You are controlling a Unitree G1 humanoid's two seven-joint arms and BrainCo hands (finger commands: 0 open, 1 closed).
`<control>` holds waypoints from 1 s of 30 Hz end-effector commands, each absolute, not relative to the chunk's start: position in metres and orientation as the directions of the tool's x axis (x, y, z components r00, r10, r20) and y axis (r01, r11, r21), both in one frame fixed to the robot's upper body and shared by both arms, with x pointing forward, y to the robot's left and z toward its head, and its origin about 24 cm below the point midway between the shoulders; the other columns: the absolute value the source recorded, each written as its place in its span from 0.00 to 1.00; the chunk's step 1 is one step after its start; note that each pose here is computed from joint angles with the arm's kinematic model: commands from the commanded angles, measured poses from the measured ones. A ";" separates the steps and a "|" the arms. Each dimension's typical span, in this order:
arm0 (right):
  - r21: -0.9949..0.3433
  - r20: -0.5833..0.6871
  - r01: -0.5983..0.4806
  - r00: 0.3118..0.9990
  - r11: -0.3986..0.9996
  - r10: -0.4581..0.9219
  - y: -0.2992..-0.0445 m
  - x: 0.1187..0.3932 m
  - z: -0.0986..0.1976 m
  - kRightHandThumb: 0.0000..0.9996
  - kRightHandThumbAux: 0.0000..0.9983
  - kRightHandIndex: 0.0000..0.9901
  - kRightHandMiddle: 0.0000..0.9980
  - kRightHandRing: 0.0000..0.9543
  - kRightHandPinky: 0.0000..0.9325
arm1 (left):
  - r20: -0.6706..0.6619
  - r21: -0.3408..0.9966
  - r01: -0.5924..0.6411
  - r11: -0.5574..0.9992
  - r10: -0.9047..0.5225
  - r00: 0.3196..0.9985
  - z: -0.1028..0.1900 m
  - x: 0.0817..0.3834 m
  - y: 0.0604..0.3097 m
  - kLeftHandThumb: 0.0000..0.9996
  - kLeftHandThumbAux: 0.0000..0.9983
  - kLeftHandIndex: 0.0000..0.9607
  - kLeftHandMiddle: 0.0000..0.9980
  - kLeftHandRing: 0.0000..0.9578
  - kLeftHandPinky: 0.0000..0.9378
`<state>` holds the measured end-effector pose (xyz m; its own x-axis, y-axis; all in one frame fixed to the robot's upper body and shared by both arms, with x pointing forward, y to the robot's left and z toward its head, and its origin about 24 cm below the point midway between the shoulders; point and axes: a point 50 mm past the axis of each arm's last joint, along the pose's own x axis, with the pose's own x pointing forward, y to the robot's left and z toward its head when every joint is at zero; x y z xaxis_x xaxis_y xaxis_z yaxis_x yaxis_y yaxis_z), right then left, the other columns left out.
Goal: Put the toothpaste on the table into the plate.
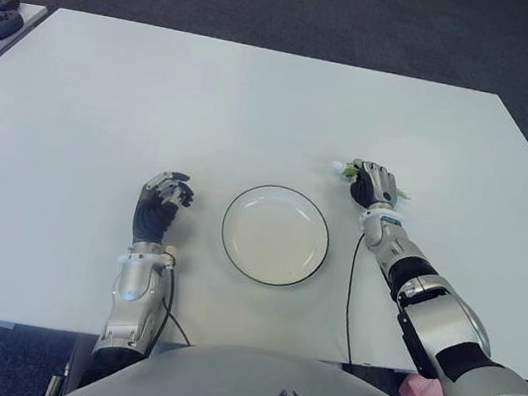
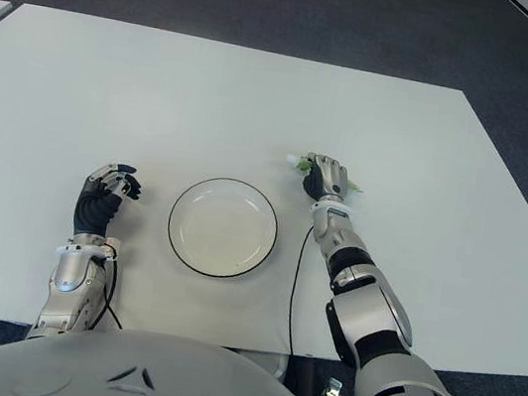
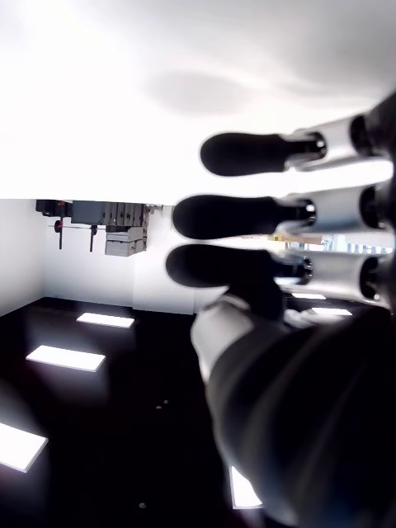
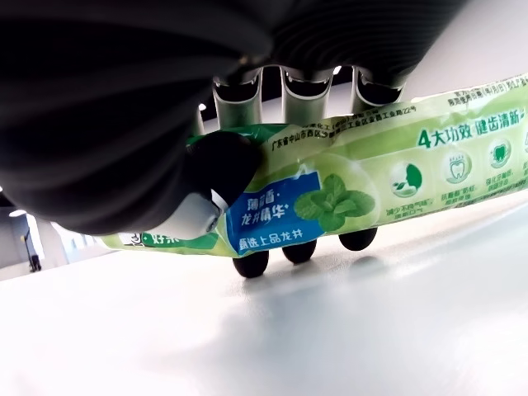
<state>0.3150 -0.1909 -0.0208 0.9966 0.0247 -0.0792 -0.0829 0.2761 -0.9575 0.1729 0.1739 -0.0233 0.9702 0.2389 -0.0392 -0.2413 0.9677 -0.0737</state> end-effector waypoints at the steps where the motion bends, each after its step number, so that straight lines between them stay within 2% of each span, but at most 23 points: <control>1: -0.939 -0.183 -0.177 0.983 0.295 0.007 -0.195 0.293 -0.046 0.95 0.66 0.39 0.51 0.55 0.84 | -0.095 -0.070 -0.253 0.965 0.246 0.964 -0.033 0.167 0.173 0.70 0.72 0.45 0.59 0.61 0.62; 10: -0.928 -0.047 -0.064 0.997 0.366 0.055 -0.193 0.305 -0.022 0.95 0.66 0.39 0.51 0.55 0.83 | -0.094 -0.077 -0.253 0.964 0.245 0.965 -0.033 0.167 0.172 0.70 0.72 0.45 0.60 0.62 0.62; 14: -0.904 0.034 -0.010 0.995 0.428 0.097 -0.188 0.311 -0.001 0.95 0.66 0.38 0.51 0.55 0.84 | -0.092 -0.080 -0.253 0.964 0.245 0.965 -0.032 0.167 0.171 0.70 0.72 0.45 0.60 0.62 0.62; 25: -0.830 0.174 0.060 0.973 0.554 0.154 -0.178 0.306 0.035 0.95 0.66 0.38 0.51 0.55 0.90 | -0.105 -0.071 -0.261 0.963 0.253 0.962 -0.034 0.169 0.171 0.70 0.72 0.45 0.60 0.62 0.62; 30: -0.761 0.270 0.085 0.943 0.644 0.194 -0.166 0.298 0.060 0.95 0.66 0.38 0.51 0.56 0.91 | -0.101 -0.070 -0.253 0.965 0.245 0.964 -0.033 0.168 0.171 0.70 0.72 0.45 0.60 0.62 0.62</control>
